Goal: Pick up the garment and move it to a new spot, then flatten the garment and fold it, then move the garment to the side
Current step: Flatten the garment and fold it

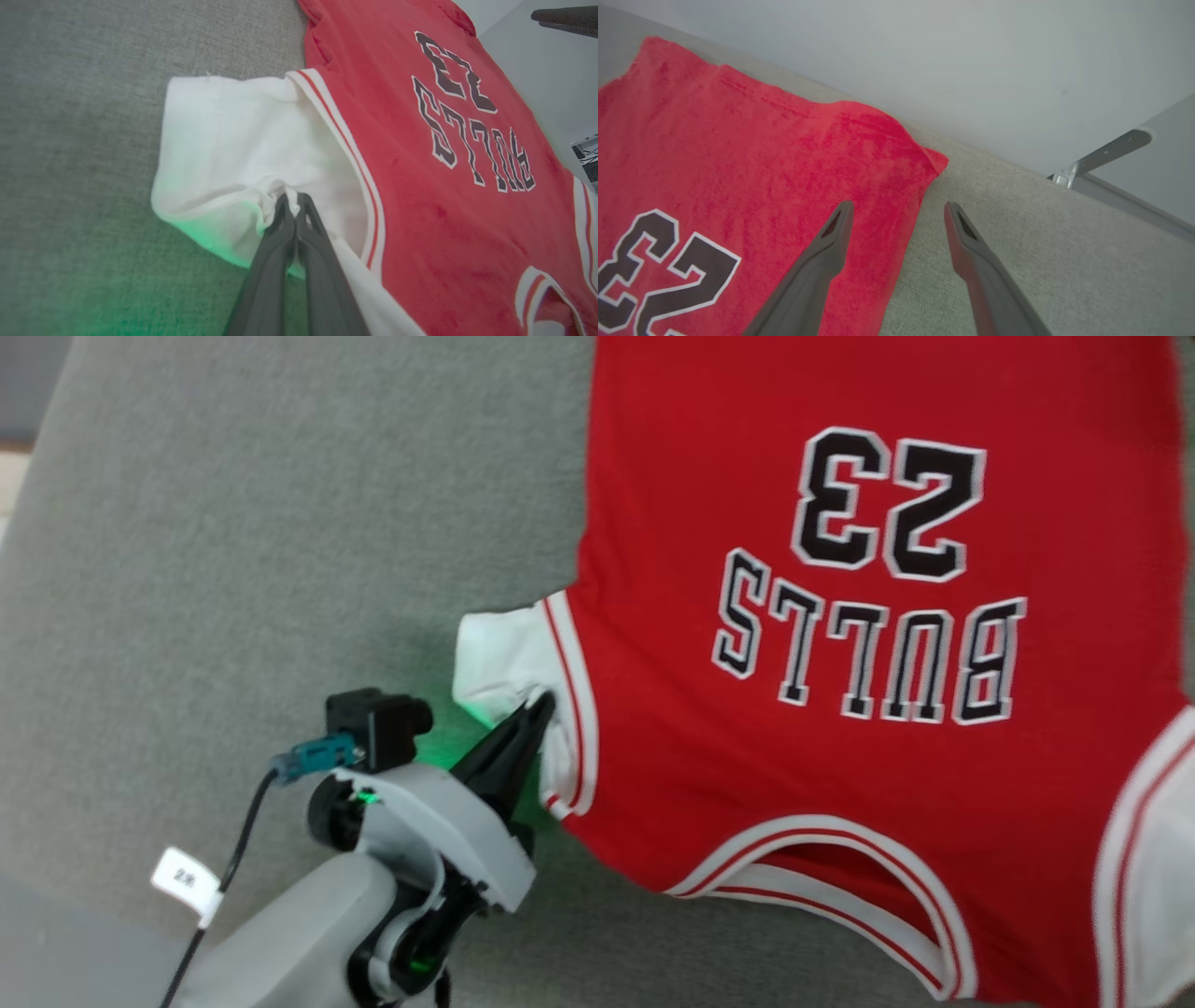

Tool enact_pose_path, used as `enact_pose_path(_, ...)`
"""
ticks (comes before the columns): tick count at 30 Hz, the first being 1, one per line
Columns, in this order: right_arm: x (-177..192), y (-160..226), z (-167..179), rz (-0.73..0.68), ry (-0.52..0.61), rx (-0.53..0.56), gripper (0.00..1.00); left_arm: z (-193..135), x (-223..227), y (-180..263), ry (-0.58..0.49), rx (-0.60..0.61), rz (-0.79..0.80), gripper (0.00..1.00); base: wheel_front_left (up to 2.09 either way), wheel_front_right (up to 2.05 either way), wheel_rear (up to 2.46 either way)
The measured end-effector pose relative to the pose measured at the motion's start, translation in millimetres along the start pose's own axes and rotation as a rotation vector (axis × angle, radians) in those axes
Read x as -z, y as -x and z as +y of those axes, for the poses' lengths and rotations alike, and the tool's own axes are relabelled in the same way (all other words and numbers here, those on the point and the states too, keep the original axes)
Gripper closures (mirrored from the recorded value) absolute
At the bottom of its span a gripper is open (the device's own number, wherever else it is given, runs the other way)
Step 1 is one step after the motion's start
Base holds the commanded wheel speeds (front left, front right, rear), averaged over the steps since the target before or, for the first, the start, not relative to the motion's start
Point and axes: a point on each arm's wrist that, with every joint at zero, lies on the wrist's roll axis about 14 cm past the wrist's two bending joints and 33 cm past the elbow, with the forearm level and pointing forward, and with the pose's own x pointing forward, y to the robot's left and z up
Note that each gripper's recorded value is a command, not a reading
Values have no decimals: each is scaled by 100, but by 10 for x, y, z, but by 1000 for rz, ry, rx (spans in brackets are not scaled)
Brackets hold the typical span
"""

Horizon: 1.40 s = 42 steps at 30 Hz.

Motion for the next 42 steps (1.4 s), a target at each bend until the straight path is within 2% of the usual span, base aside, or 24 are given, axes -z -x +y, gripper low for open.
enact_pose_path(5, 181, -298, -57, 214, -82, -4, 0, 38, 25, -63, 19, 0, -2, 100, 0, 0, 0)
enact_pose_path(8, 227, -443, -98, 282, -103, 13, 0, 62, 43, -93, 28, -1, 0, 100, 0, 0, 0)
enact_pose_path(13, 527, -672, -111, 414, -147, 39, 0, 113, 74, -122, 47, -9, -7, 100, 0, 0, 0)
enact_pose_path(15, 545, -761, -68, 420, -168, 32, 0, 133, 87, -134, 54, -12, -8, 100, 0, 0, 0)
enact_pose_path(16, 559, -798, -44, 425, -171, 30, 27, 147, 90, -136, 58, -15, -10, 100, 0, 0, 0)
enact_pose_path(17, 567, -836, -14, 424, -167, 28, 71, 155, 94, -141, 64, -16, -12, 100, 0, 0, 0)
enact_pose_path(18, 563, -867, 2, 419, -162, 27, 100, 166, 97, -144, 66, -19, -13, 100, 0, 0, 0)
enact_pose_path(23, 574, -937, 98, 405, -170, 11, 100, 190, 104, -160, 77, -21, -21, 100, 0, 0, 0)
enact_pose_path(30, 572, -794, 128, 396, -167, 1, 100, 207, 78, -170, 79, -21, -29, 100, 0, 0, 0)
enact_pose_path(42, 646, -169, 145, 335, -153, -56, 100, 197, 31, -154, 54, -11, -22, 100, 0, 0, 0)
